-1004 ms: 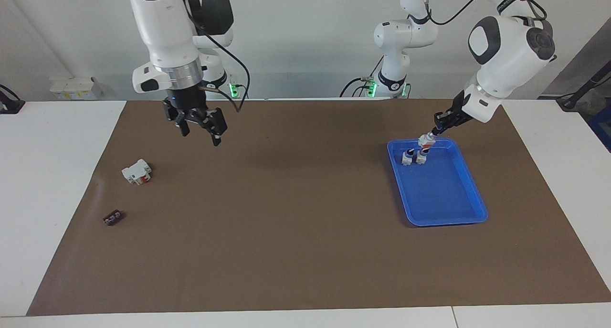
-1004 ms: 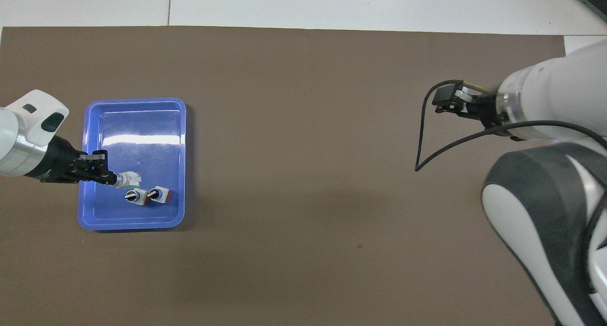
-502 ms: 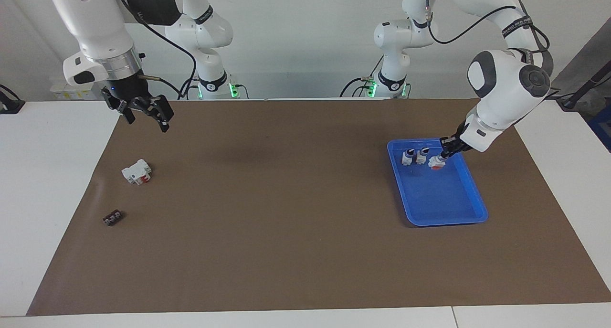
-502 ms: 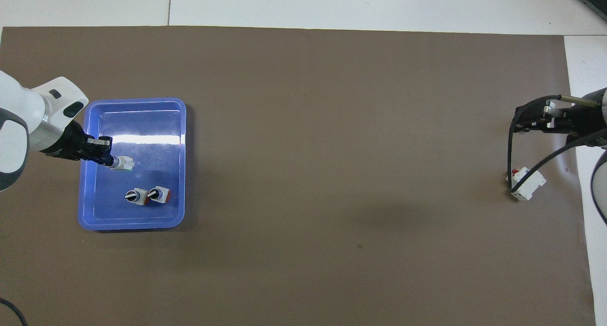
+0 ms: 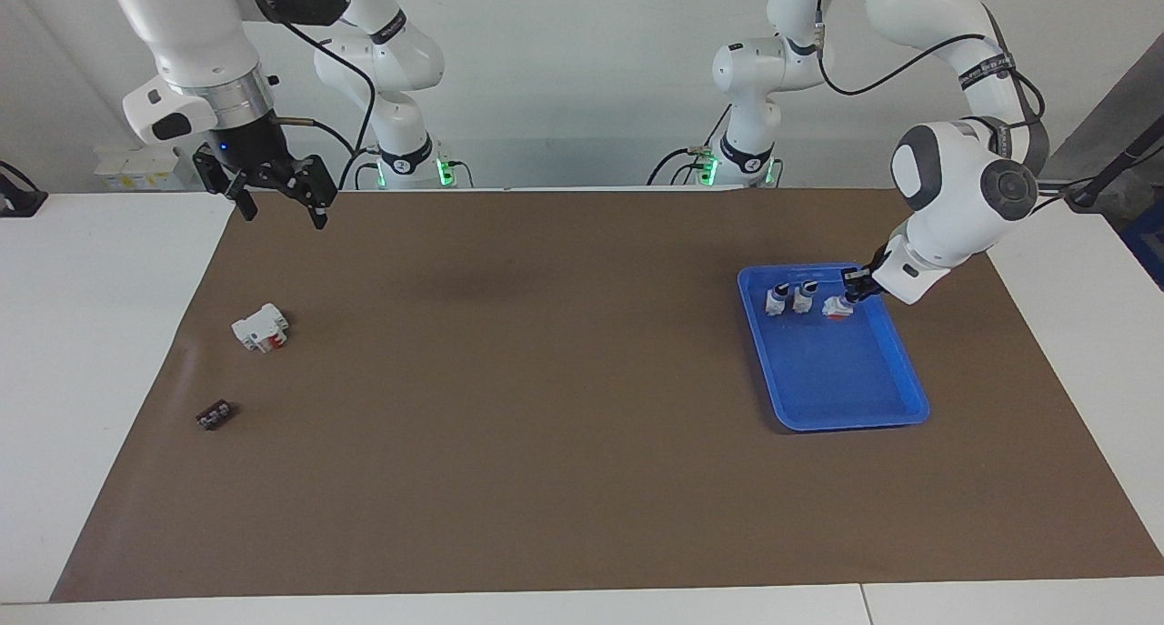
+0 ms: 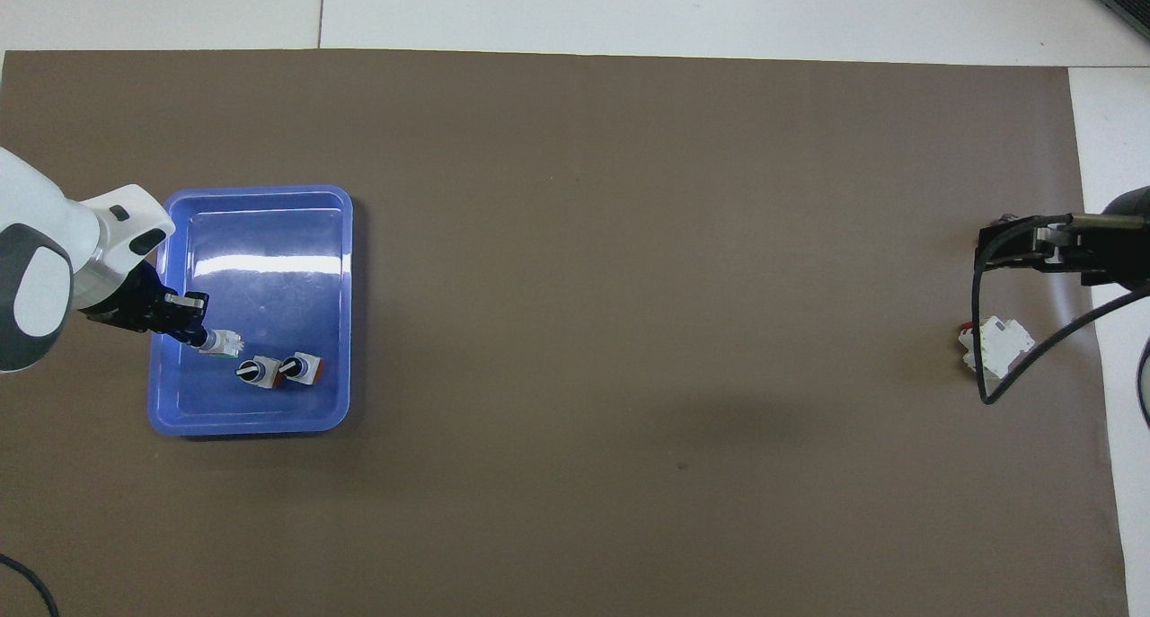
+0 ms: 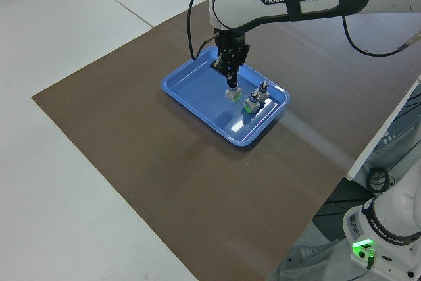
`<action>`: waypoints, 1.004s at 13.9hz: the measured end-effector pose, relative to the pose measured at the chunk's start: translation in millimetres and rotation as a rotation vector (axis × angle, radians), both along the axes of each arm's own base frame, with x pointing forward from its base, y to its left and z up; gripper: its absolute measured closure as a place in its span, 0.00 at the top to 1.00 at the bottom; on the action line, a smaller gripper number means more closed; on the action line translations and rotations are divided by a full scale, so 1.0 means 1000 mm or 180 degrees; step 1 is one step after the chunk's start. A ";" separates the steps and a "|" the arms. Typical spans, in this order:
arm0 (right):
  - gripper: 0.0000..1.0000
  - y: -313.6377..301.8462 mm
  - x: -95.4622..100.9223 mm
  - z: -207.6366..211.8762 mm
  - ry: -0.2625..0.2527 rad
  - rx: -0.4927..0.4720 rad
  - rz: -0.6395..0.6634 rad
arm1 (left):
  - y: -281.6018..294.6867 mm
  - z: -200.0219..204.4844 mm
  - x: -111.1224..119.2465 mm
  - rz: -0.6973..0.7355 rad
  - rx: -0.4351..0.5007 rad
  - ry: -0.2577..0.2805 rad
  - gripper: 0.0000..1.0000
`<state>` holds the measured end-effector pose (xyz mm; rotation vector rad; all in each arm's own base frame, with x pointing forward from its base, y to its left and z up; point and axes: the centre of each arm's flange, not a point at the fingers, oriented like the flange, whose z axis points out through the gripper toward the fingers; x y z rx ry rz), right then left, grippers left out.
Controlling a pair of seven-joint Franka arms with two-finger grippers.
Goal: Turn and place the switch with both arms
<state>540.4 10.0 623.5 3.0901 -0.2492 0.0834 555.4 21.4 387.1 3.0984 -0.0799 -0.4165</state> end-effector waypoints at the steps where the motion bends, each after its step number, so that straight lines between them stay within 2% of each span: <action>1: 1.00 0.001 0.000 0.000 -0.0001 0.0001 0.0003 | 0.001 -0.005 -0.003 -0.0003 -0.0003 0.0035 0.10; 6: 1.00 0.003 -0.001 -0.001 0.0042 0.0012 -0.0001 | -0.002 -0.006 -0.006 -0.0049 -0.0012 0.0024 0.10; 7: 1.00 0.003 -0.001 -0.001 0.0043 0.0012 -0.0002 | -0.004 -0.004 -0.004 -0.0070 -0.0014 -0.0019 0.17; 9: 1.00 0.002 -0.001 -0.001 0.0043 0.0012 -0.0006 | -0.007 0.000 0.000 -0.0121 -0.0019 -0.0145 0.40; 10: 1.00 0.001 -0.001 -0.001 0.0044 0.0012 -0.0012 | -0.009 0.002 0.002 -0.0135 -0.0019 -0.0189 0.45; 11: 1.00 0.000 -0.002 -0.001 0.0055 0.0012 -0.0017 | -0.010 0.006 0.002 -0.0151 -0.0020 -0.0223 0.46; 14: 1.00 0.000 -0.003 -0.002 0.0092 0.0012 -0.0016 | -0.012 0.030 0.008 -0.0260 -0.0031 -0.0404 0.78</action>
